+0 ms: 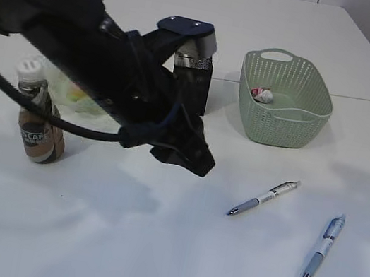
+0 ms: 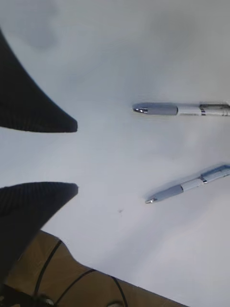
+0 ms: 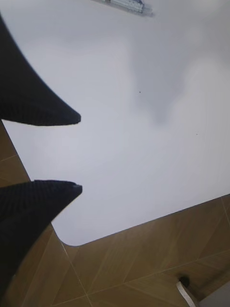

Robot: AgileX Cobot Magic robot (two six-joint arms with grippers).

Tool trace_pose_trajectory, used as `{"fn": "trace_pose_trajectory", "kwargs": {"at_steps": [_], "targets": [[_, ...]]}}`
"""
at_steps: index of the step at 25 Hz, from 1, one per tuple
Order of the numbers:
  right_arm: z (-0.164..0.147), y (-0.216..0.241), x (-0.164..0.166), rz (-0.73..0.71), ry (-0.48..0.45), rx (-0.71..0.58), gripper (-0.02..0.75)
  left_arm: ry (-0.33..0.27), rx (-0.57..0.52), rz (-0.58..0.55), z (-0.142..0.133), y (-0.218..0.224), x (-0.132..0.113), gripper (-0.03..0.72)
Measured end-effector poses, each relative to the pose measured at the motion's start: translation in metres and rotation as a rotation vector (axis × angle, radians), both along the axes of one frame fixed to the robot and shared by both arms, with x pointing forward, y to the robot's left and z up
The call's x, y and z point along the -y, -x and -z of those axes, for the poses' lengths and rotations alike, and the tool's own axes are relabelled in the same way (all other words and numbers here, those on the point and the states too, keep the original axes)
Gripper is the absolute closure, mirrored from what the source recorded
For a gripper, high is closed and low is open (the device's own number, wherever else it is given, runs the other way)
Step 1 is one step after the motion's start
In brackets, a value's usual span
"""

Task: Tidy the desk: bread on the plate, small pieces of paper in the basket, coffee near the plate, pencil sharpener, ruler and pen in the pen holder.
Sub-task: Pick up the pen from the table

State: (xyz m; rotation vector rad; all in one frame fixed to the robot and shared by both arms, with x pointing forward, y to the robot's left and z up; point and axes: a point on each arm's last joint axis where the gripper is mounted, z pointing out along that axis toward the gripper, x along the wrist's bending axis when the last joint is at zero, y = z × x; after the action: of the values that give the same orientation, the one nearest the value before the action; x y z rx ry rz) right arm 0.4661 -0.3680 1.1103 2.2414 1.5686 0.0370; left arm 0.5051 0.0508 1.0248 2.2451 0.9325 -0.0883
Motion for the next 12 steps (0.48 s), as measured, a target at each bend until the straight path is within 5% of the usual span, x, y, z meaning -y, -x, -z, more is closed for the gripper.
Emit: {"fn": "trace_pose_trajectory", "kwargs": {"at_steps": [12], "targets": [[-0.001,-0.003,0.001,-0.002,0.009,0.038,0.421,0.016,0.102,0.054,0.021,-0.038,0.056,0.445]]}}
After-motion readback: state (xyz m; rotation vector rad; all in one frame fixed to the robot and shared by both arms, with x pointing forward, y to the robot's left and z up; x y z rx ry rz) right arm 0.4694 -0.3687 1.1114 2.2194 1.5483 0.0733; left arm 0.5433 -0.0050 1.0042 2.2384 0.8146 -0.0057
